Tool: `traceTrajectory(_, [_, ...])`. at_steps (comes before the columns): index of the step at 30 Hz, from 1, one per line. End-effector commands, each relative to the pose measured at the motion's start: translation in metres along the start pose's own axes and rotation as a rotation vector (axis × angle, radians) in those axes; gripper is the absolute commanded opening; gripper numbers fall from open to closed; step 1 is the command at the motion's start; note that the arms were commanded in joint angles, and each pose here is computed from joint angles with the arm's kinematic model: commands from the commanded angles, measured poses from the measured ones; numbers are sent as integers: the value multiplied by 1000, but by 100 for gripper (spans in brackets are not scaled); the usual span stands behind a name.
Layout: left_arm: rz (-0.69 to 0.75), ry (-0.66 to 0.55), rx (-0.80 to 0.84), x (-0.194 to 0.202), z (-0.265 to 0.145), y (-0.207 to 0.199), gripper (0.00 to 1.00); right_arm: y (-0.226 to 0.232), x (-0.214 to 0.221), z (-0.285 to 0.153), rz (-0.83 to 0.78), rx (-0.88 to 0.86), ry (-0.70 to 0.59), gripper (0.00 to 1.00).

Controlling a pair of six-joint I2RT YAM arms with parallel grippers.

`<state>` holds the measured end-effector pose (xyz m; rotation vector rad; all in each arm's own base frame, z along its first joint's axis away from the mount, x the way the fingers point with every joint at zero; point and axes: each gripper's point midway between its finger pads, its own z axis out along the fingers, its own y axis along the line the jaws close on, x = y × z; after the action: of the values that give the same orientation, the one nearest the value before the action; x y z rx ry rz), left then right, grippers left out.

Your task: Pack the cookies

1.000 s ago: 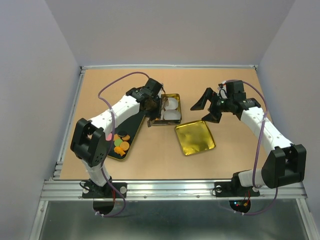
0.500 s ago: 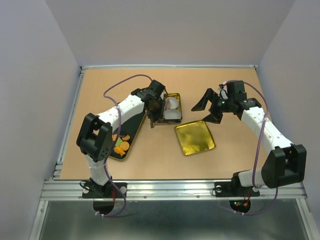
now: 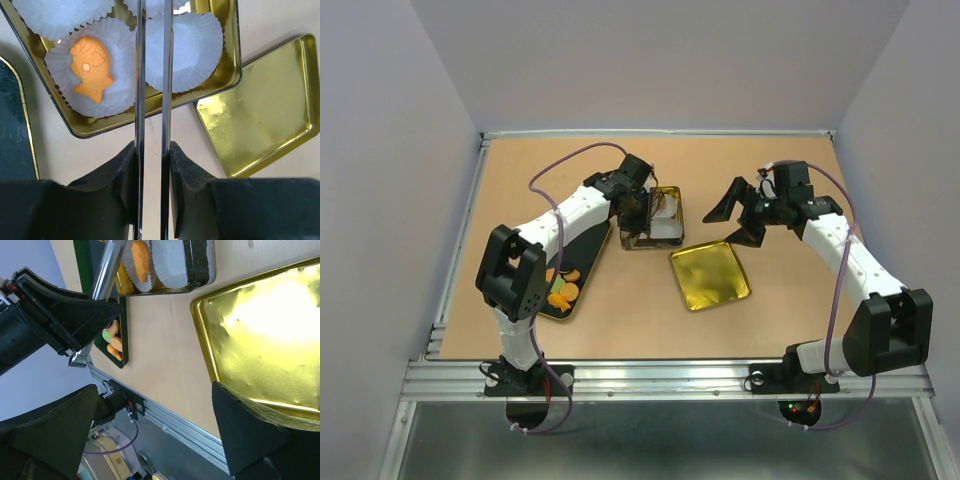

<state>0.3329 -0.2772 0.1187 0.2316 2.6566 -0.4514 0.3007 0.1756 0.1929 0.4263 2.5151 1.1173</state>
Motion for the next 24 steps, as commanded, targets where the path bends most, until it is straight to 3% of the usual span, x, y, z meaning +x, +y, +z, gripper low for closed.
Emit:
traceTrajectory(1, [14,-30,21,-11,-4,-10,1,-3,-1,-2,-14,-1,-1,100])
traceTrajectory(6, [21,-33,26,-10,-5,-10,15,-3,-1,-2,-13,-2,2,100])
traceTrajectory(24, [28,-48,19,-11,-12,-10,43,-7,-2,1,-13,5,14,100])
